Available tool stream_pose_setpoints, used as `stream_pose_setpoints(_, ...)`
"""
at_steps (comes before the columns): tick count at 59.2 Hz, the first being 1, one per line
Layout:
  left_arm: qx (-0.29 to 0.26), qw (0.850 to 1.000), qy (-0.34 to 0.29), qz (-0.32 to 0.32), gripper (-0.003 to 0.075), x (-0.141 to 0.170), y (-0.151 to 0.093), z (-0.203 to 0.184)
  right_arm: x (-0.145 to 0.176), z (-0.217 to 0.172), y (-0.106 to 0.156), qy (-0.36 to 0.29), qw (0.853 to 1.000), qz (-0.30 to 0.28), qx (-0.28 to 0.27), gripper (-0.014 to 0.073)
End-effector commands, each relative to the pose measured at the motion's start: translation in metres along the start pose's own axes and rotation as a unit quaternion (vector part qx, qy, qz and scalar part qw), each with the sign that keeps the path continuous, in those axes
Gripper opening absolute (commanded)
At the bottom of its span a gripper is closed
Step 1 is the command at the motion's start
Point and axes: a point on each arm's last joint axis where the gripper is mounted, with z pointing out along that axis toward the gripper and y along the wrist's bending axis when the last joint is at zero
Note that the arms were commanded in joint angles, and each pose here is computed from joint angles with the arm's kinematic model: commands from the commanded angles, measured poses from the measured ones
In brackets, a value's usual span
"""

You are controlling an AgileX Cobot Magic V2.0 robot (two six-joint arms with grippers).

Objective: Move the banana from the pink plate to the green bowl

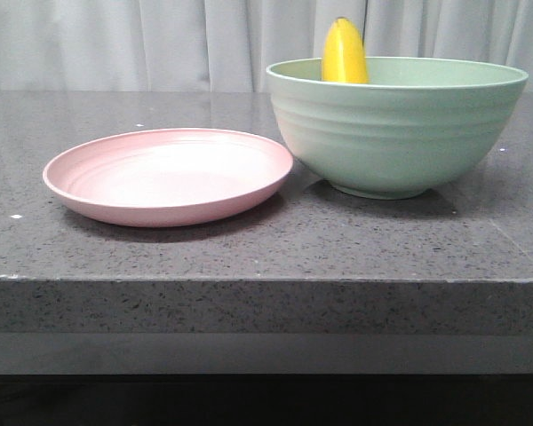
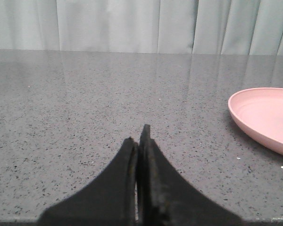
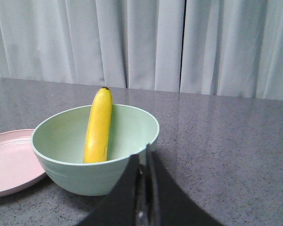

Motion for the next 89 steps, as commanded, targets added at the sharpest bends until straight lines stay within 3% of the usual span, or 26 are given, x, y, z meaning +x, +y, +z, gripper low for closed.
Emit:
stream_pose_setpoints(1,-0.003,0.999,-0.053,0.000,-0.0020,-0.008,0.000,-0.002,-0.013,0.000,-0.001,-0.039,0.999,-0.003,0.013,-0.0087)
stream_pose_setpoints(17,-0.003,0.999,-0.053,0.000,-0.0020,-0.008,0.000,-0.002,0.004,0.005,-0.009,-0.077,0.996,-0.001,0.043,-0.0087)
stream_pose_setpoints(39,-0.003,0.999,-0.053,0.000,-0.0020,-0.008,0.000,-0.002,0.100,0.011,-0.021,-0.026,0.996,0.038,0.080,-0.0087)
stream_pose_setpoints(89,-0.003,0.999,-0.053,0.000,-0.0020,-0.008,0.000,-0.002,0.101,0.011,-0.021,-0.023,0.996,0.042,0.079,-0.0087)
